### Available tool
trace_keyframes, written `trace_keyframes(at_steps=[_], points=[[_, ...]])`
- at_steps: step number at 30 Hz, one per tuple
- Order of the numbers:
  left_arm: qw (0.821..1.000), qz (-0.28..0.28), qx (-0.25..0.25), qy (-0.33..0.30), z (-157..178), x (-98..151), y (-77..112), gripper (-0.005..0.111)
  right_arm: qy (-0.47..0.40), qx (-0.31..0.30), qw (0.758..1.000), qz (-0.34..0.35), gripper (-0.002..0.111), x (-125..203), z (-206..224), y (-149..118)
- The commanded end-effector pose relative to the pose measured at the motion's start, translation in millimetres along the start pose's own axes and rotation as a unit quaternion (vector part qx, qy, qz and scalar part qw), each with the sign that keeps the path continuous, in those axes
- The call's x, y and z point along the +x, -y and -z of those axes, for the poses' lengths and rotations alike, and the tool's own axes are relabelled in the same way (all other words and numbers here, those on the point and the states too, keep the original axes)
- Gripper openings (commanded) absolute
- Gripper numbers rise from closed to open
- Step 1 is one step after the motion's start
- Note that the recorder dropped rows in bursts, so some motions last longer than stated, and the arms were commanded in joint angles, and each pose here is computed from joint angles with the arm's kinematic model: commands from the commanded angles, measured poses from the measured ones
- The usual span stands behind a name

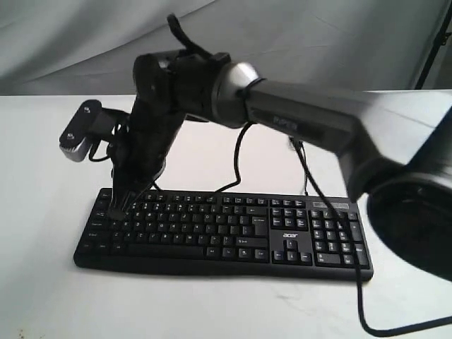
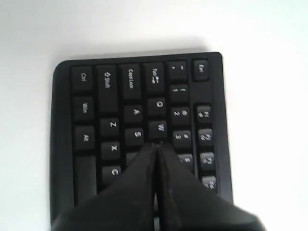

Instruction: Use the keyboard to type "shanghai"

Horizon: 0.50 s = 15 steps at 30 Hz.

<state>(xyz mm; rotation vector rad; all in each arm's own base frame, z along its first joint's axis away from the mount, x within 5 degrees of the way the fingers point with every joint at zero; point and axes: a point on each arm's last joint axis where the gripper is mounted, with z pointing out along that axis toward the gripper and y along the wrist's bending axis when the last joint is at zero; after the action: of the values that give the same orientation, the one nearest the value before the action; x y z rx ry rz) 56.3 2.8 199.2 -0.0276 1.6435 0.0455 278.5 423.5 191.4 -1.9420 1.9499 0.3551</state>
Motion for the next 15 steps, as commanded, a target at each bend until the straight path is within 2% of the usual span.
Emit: trace_keyframes(at_steps=[1,4,9,15], points=[[1.0,0.002,0.003,0.003,0.1,0.0,0.4,0.0,-0.02,0.023,0.999,-0.031,0.0,14.0,30.5,3.3],[1.0,0.002,0.003,0.003,0.1,0.0,0.4,0.0,0.005,0.048,0.997,-0.054,0.0,33.7,45.8,3.7],[1.0,0.002,0.003,0.003,0.1,0.0,0.4,0.0,0.068,0.072,0.989,-0.107,0.0,79.5,50.1,-10.4],[1.0,0.002,0.003,0.003,0.1,0.0,0.4,0.0,0.092,0.053,0.984,-0.144,0.0,96.4,32.1,-18.8]])
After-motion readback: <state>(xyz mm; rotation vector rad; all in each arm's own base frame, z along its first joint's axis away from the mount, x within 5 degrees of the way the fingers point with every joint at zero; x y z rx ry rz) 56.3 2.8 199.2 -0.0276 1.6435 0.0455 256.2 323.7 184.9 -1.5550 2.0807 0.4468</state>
